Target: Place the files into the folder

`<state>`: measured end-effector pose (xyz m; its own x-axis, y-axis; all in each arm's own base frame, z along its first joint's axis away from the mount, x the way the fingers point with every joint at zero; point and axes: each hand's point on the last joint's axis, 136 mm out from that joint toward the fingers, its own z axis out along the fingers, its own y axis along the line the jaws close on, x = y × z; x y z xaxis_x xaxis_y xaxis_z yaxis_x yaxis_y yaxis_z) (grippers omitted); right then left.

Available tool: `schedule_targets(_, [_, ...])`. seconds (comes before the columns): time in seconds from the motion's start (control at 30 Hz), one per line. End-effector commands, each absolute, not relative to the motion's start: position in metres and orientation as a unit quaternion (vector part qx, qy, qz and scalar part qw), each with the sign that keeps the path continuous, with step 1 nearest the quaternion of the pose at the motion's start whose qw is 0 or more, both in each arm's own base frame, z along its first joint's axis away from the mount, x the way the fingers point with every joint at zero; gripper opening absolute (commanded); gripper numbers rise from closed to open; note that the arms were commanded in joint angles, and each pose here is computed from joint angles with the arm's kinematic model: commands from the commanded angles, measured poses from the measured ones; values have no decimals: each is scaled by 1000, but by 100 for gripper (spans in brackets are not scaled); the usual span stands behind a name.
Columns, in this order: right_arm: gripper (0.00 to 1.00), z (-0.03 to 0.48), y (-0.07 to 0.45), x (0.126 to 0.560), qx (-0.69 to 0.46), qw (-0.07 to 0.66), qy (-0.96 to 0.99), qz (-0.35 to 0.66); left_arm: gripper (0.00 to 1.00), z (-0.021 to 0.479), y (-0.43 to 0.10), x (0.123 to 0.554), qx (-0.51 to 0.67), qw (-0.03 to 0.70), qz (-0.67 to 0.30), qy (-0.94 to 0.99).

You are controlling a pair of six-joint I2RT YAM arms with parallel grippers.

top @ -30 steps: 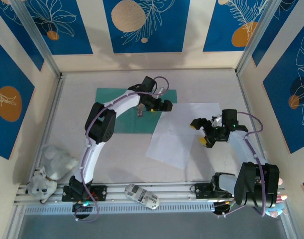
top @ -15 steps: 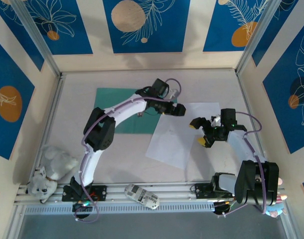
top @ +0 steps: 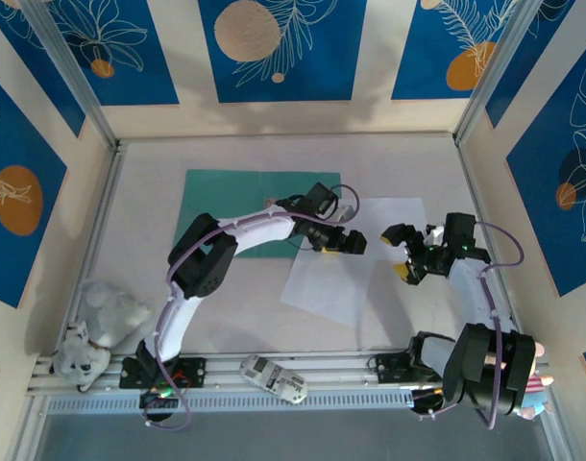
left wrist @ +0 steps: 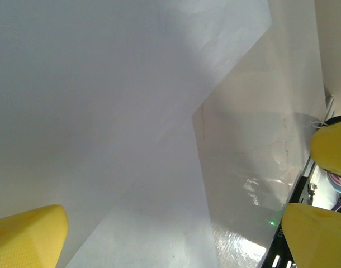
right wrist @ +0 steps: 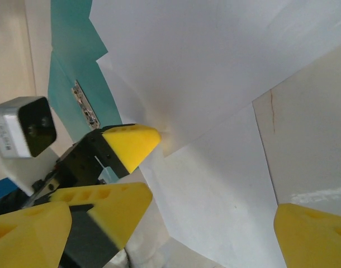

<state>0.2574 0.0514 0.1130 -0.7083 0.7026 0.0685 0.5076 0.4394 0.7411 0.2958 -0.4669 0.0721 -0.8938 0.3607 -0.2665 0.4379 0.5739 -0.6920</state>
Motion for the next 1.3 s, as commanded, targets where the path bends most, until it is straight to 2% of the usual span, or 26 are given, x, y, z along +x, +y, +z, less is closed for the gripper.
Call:
schedule_targets(0.0, [94,111,56,243,362,106,835,400,98,70,-468,290,221,43,-405,886])
schedule_targets(0.3, [94,108,50,237,377,110,826,404,98,60,-452,274,199,23,-396,896])
schedule_targets(0.57, [94,90,46,249,394,99,817,409,99,72,-459,254,210,17,-408,888])
schedule_targets(0.93, [93,88,57,269,378,81,829,405,100,111,-439,289,231,81,-349,904])
schedule_targets(1.27, [93,76,93,250,345,36,850,396,97,106,-362,311,173,84,-296,936])
